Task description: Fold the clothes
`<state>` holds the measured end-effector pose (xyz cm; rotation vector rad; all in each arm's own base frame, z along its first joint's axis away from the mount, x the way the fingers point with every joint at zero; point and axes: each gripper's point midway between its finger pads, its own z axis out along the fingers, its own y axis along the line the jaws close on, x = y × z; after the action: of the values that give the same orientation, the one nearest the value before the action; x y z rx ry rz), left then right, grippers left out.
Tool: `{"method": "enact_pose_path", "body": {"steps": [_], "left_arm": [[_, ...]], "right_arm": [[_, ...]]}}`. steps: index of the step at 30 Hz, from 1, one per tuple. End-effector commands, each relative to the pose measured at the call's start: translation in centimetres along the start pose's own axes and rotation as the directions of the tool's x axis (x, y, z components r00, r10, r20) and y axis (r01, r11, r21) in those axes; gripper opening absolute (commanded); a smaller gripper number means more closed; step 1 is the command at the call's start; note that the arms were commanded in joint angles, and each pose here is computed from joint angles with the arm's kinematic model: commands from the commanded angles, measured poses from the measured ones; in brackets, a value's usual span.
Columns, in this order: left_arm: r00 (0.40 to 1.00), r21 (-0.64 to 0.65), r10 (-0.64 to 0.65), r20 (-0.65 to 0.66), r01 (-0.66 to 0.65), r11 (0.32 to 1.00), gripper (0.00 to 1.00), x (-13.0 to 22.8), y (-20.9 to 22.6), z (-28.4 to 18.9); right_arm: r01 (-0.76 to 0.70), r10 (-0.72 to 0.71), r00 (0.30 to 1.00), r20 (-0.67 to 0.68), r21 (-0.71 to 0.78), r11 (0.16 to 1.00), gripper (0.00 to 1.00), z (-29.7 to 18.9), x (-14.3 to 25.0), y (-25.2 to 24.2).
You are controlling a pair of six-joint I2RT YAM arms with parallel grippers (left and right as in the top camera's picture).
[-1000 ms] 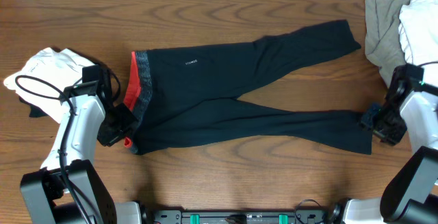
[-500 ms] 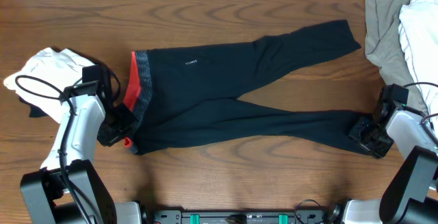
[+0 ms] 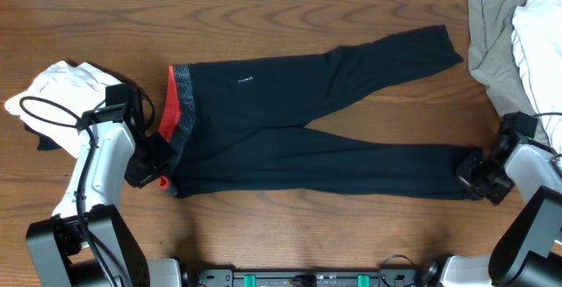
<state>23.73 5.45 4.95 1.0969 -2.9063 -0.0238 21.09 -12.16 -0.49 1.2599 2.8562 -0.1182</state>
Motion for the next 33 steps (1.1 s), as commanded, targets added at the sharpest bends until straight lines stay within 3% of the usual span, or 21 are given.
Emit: {"method": "enact_pose_path", "body": {"steps": [1, 9, 14, 21, 24, 28, 33], "left_arm": [[1.000, -0.029, 0.019, 0.011, -0.018, 0.999, 0.07, 0.0, 0.6, -0.1], [1.000, -0.031, 0.019, 0.007, -0.018, 0.999, 0.07, 0.1, 0.6, -0.1], [1.000, -0.032, 0.019, 0.004, -0.019, 0.999, 0.07, 0.1, 0.6, -0.1], [1.000, -0.032, 0.019, 0.005, -0.019, 0.999, 0.07, 0.1, 0.6, -0.1], [1.000, -0.032, 0.018, 0.005, -0.018, 0.999, 0.07, 0.1, 0.6, -0.1], [1.000, -0.030, 0.018, 0.009, -0.018, 0.999, 0.07, 0.0, 0.6, -0.1], [1.000, -0.028, 0.018, 0.012, -0.018, 0.999, 0.07, 0.0, 0.5, -0.1]], "right_arm": [[-0.061, 0.058, 0.998, 0.038, 0.062, 0.996, 0.01, -1.1, -1.9, -1.9], [-0.147, 0.143, 0.987, 0.077, 0.053, 0.988, 0.02, -3.5, -3.7, -3.9], [-0.143, 0.141, 0.988, 0.062, 0.034, 0.989, 0.18, -3.5, -3.5, -3.5], [-0.141, 0.143, 0.986, 0.089, -0.024, 0.990, 0.24, -4.8, -4.8, -2.5], [-0.048, 0.076, 0.989, 0.125, -0.214, 0.976, 0.21, -6.8, -6.6, 1.2], [0.184, -0.068, 0.965, 0.254, -0.466, 0.865, 0.13, -10.7, -8.7, 7.7], [0.415, -0.177, 0.869, 0.462, -0.487, 0.769, 0.06, -13.6, -10.3, 13.6]]}}
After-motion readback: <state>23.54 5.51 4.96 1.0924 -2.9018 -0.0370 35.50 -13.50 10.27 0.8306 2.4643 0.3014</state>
